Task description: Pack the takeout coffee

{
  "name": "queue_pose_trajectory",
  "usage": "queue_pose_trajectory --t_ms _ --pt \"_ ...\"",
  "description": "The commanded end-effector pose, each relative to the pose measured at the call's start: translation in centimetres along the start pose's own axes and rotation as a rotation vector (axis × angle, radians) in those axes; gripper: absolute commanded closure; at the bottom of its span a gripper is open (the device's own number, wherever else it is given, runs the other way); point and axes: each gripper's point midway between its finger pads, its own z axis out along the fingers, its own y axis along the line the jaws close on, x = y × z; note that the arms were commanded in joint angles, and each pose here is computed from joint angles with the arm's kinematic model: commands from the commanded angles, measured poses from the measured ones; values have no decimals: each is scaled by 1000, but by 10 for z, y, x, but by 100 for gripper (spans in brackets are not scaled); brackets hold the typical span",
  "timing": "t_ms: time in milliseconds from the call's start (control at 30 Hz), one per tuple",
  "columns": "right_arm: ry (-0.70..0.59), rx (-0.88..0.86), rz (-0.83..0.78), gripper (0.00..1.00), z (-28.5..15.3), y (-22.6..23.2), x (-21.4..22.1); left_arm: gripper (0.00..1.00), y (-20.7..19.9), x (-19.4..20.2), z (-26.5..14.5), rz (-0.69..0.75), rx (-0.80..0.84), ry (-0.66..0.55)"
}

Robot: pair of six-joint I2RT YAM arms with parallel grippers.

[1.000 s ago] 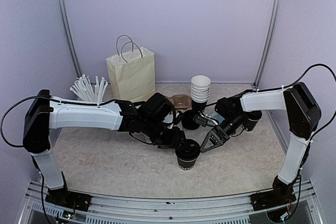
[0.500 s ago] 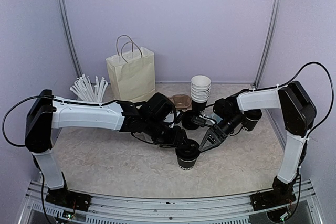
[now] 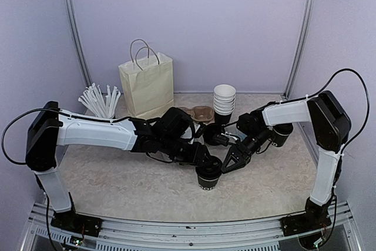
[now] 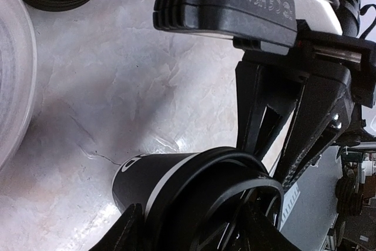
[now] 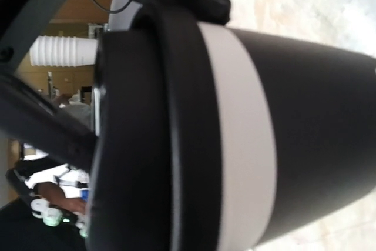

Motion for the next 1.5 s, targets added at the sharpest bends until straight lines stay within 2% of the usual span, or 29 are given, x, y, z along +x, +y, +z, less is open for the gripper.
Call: queue_pose_trajectory --t_ms 0,167,333,467,600,767,1067,1300,1467 --pt "90 225 -54 76 24 -68 4 48 39 85 35 -29 -104 228" --pt "143 399 -24 80 24 -102 12 48 50 98 35 -41 -127 245" --pt "106 327 -102 82 20 -76 -7 47 46 87 31 -22 -137 216" --pt "21 174 -251 77 3 -20 -34 40 29 58 19 25 -145 147" --pt "-16 154 -339 65 -12 11 -42 32 9 28 4 57 -133 72" --pt "-21 174 -369 58 -17 20 -35 24 -10 6 -10 78 -103 8" --pt "-17 204 -378 57 -19 19 -32 17 -22 -17 -29 134 -112 -64" --pt "-17 217 -333 59 -19 3 -36 16 -7 -17 -35 104 -164 -74" --pt "-16 192 -310 61 -16 1 -36 25 -5 4 -34 12 -119 -26"
